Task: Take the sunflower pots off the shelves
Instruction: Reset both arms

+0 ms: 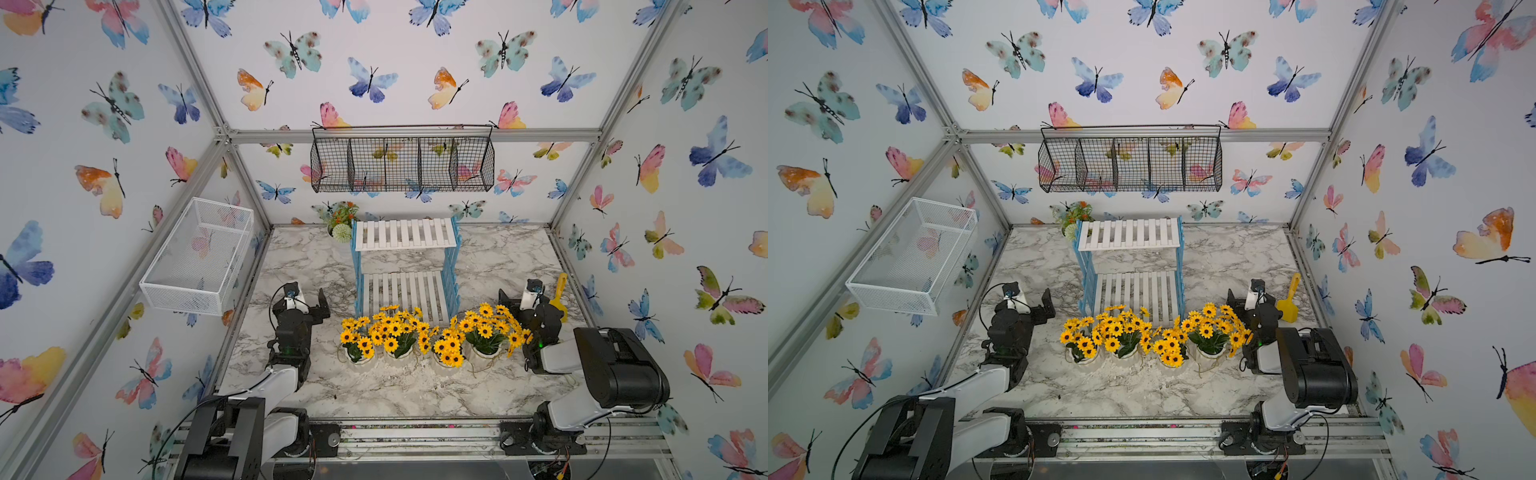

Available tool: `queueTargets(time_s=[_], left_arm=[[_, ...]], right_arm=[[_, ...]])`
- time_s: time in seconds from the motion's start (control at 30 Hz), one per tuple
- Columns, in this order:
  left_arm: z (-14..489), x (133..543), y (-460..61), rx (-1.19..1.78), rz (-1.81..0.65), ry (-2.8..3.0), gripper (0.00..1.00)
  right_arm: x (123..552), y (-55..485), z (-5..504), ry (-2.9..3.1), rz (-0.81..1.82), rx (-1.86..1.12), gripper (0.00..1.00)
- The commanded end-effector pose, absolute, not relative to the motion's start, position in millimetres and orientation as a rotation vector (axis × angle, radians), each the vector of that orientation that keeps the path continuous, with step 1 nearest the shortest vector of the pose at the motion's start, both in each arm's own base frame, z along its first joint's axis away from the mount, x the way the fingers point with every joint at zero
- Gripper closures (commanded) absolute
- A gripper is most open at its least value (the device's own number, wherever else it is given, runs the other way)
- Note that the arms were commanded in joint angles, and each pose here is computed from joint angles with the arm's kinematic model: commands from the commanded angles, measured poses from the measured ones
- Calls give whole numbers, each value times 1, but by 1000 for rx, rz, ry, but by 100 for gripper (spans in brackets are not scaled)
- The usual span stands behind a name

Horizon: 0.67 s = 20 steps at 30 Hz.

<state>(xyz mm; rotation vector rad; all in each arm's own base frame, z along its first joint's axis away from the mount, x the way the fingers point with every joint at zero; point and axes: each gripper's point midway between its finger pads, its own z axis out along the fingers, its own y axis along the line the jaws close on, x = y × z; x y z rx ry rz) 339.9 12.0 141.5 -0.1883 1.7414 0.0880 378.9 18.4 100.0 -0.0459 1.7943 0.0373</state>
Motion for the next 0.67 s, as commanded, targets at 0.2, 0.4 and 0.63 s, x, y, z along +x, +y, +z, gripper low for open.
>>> queueTargets(time_s=[0.2,0.4,0.63], left_arm=[[137,335,17,-177,143,1611,2],[129,350,15,-168,146,1666,2],[128,351,22,-202,136,1668,2]], right_arm=[[379,29,104,1777,43,-136,2],[381,28,103,1783,41,-132,2],[384,27,100,1800,37,-128,2]])
